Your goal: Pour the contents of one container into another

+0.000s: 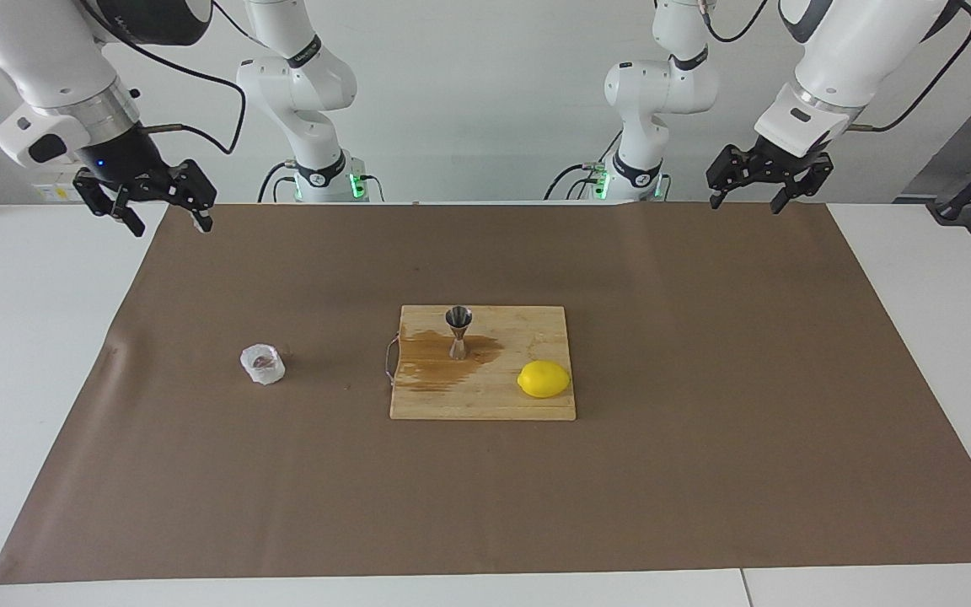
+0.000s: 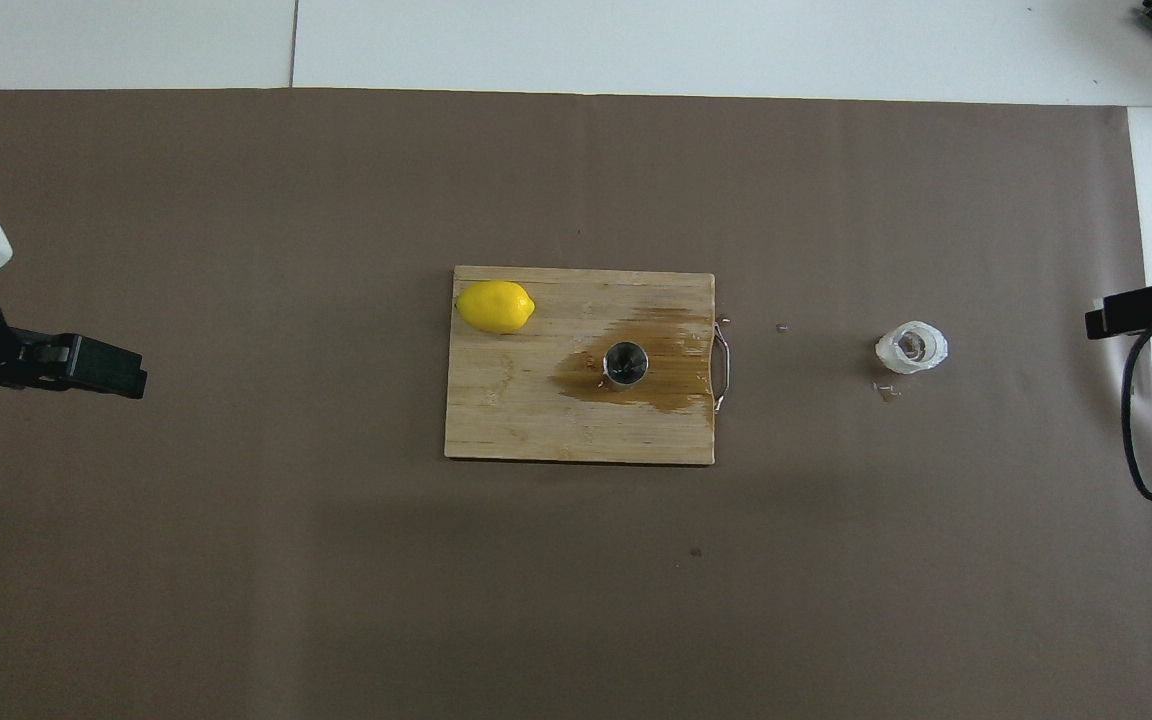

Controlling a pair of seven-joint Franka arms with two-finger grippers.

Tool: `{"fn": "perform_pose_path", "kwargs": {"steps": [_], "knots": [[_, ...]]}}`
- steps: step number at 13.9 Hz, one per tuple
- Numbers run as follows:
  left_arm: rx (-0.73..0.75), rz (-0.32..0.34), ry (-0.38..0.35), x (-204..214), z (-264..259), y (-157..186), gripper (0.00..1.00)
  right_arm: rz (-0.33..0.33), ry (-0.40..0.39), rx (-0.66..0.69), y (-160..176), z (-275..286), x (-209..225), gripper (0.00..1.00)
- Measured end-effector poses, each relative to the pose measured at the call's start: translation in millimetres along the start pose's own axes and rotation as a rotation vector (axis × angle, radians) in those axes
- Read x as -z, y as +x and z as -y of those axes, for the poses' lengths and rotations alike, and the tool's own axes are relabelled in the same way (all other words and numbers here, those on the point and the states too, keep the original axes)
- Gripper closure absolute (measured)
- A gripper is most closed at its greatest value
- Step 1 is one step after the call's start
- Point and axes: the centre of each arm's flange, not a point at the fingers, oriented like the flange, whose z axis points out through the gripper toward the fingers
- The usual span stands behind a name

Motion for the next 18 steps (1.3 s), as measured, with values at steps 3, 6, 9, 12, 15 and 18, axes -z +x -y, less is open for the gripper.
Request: {"fn": "perform_pose_path", "kwargs": {"steps": [3,6,9,12,15,18], "knots": [[0.000,0.000,0.000,0.0,0.0,0.0,0.00,-0.002,0.000,-0.111,0.3,2.6,0.9,0.00],[0.000,0.000,0.000,0.0,0.0,0.0,0.00,-0.003,-0.009,-0.127,0.5,5.1,1.1,0.00],[0.000,0.000,0.000,0.0,0.0,0.0,0.00,-0.009,-0.039,-0.125,0.5,2.6,4.1,0.00],[0.000,0.000,0.000,0.0,0.0,0.0,0.00,-0.025,-0.039,-0.125,-2.4,3.2,12.5,0.00],[0.000,0.000,0.000,0.0,0.0,0.0,0.00,-0.028,-0.038,-0.127,-3.0,2.7,13.7,0.00],[0.000,0.000,0.000,0.0,0.0,0.0,0.00,-0.027,-0.038,-0.119,-2.7,6.8,13.5,0.00]]}}
